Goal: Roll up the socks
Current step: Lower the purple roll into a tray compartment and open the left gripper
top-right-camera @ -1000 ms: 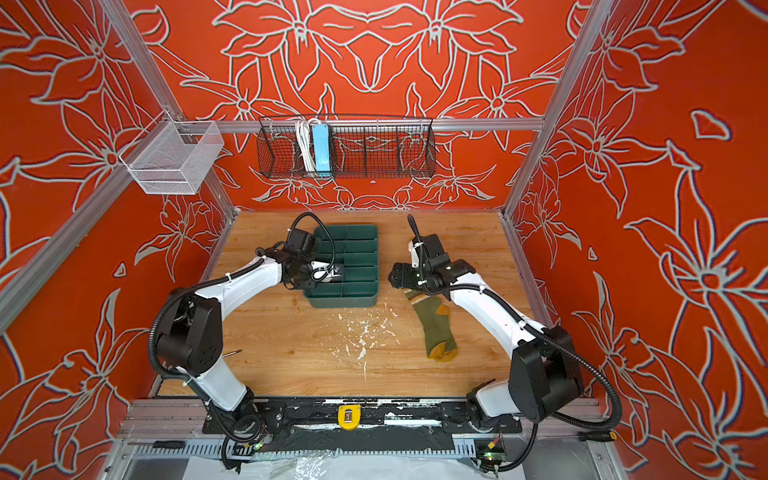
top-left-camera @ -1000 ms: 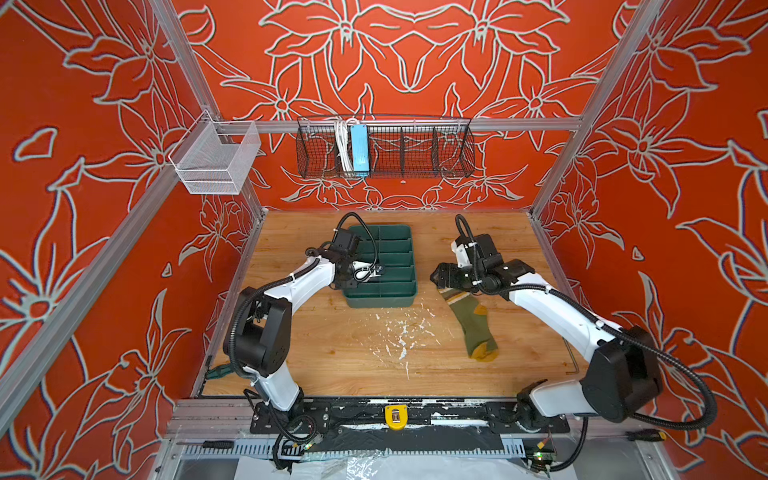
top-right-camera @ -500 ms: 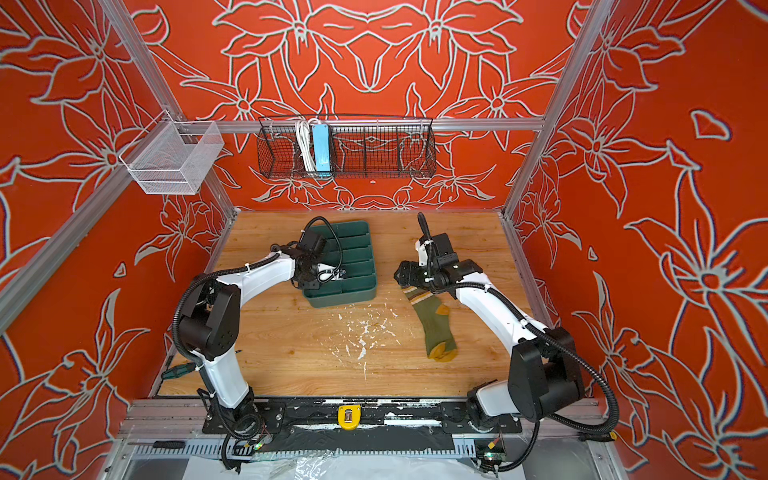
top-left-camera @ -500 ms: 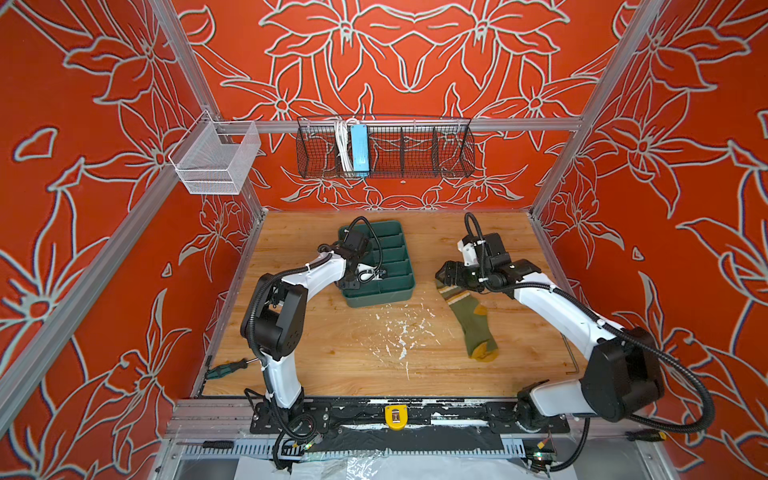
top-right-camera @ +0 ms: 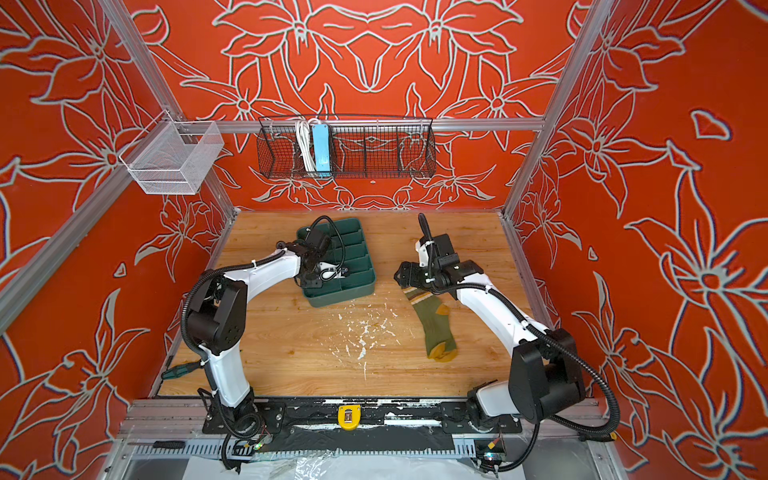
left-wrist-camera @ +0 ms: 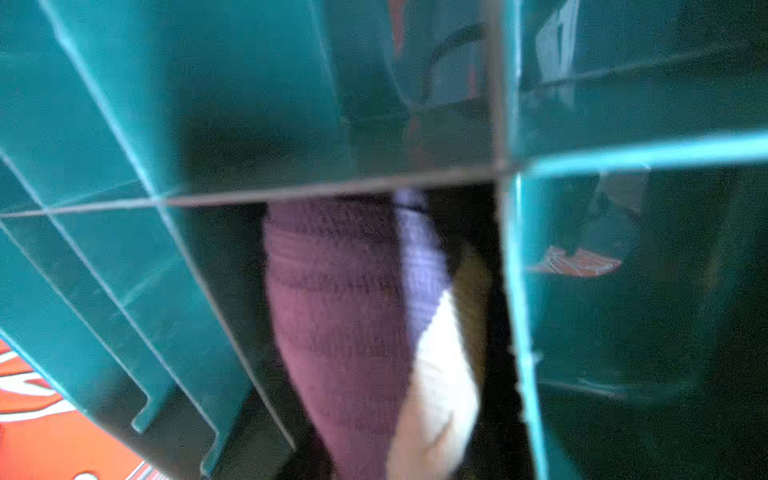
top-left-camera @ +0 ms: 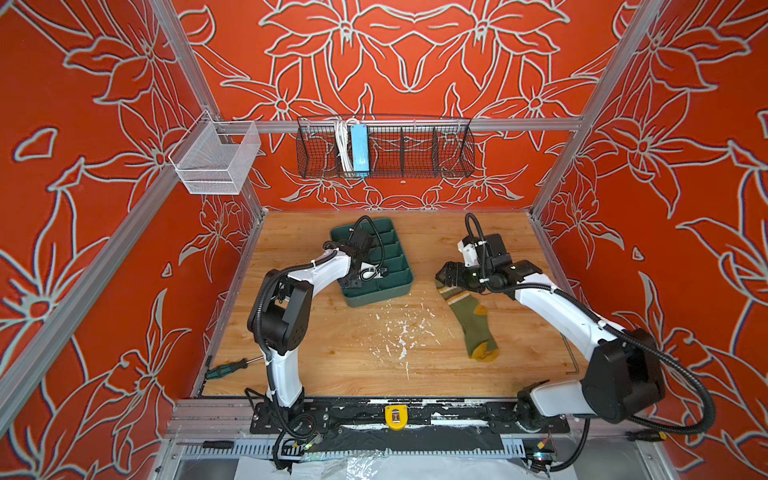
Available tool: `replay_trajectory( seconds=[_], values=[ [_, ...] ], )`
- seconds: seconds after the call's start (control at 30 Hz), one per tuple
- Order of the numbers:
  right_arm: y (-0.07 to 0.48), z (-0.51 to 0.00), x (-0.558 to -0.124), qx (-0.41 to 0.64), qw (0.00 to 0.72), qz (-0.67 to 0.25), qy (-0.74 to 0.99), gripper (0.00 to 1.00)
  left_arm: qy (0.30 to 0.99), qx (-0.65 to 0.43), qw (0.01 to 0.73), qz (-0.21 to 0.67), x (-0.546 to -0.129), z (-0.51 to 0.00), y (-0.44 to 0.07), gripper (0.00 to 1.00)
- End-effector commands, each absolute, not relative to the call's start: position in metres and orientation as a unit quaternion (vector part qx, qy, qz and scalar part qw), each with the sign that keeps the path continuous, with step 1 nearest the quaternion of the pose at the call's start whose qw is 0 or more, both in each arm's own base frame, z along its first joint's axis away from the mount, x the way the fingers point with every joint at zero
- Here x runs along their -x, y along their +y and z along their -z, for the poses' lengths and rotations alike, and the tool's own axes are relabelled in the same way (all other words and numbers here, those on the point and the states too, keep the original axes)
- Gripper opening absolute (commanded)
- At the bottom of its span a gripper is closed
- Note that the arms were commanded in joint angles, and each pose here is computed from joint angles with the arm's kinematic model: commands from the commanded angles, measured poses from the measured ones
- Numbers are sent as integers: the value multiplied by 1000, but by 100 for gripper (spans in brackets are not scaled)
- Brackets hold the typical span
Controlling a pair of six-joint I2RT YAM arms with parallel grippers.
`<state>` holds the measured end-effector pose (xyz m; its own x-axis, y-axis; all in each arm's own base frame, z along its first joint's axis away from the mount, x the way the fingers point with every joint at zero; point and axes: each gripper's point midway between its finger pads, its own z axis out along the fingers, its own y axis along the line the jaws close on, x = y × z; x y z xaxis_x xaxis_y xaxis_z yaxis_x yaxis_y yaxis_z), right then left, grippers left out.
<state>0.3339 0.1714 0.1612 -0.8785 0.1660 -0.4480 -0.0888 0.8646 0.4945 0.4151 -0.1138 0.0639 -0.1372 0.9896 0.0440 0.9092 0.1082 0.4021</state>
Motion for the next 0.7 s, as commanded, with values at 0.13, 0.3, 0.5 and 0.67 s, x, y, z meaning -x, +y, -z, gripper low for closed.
replay_trajectory(
  seconds=[0.13,0.3,0.5,0.67],
  values=[
    [162,-171,-327,-30,265,-256,929,84,732,-672,60,-96,-378,-38,-123,57],
    [161,-172,-325,-31,267,-258,928,84,730,-673,71,-93,-381,-51,-127,70],
    [161,-170,-325,-29,266,-254,929,84,724,-677,91,-97,-388,-77,-131,78],
    [162,-172,-327,-29,268,-257,928,84,715,-681,108,-112,-392,-106,-130,87]
  ],
)
